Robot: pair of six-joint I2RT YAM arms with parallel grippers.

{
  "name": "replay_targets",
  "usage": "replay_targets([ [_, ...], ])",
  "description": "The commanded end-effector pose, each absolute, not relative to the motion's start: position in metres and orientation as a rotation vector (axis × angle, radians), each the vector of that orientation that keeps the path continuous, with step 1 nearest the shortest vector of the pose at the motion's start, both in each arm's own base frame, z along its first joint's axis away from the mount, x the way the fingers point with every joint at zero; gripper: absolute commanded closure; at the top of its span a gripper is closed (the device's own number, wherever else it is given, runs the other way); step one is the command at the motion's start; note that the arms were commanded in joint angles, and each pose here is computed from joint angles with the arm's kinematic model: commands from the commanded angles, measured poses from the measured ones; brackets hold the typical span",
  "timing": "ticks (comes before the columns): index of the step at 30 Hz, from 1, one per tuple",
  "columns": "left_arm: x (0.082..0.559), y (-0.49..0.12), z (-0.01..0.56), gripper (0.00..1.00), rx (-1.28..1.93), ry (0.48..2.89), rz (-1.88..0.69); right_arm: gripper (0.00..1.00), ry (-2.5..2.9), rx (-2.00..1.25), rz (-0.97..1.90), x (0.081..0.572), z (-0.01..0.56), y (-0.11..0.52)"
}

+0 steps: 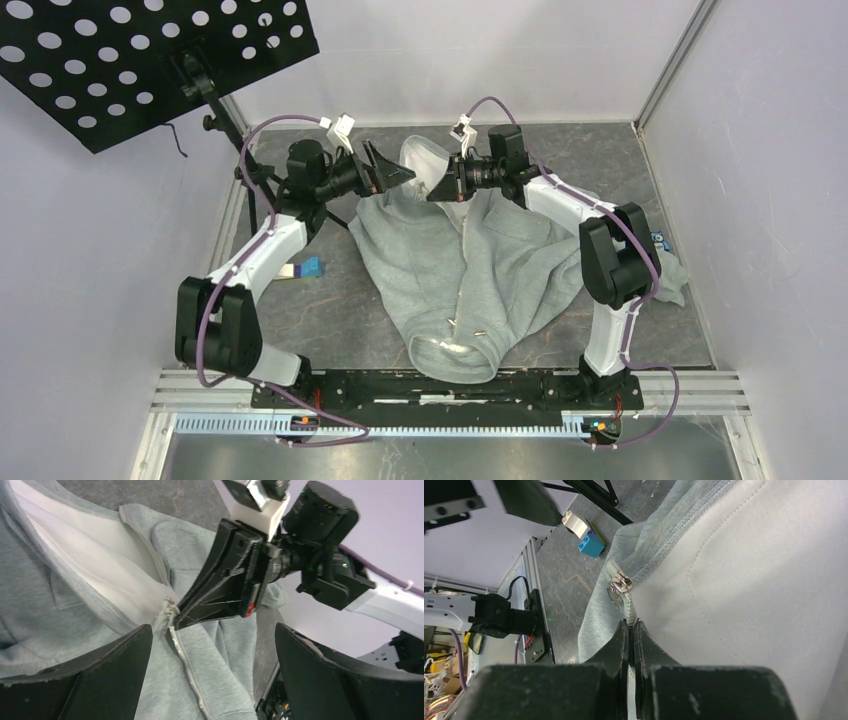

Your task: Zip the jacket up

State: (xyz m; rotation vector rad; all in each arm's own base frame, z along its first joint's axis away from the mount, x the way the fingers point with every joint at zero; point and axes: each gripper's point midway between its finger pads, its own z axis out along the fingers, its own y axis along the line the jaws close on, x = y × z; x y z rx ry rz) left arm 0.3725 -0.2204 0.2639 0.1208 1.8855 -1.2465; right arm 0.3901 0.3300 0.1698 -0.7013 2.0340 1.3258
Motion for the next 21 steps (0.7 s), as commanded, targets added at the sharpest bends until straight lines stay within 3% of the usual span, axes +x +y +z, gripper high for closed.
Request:
replay_targets([
  [1, 0.388, -0.230, 0.257, 0.05, 0.261, 1.863, -1.227, 1.00, 1.924, -0.737, 1.377, 0.385, 0.204, 0.335],
  [21, 0.405, -0.243, 0.206, 0.36, 0.234, 1.987, -1.284, 1.00, 1.920, -0.706, 1.414, 0.387, 0.202, 0.333],
])
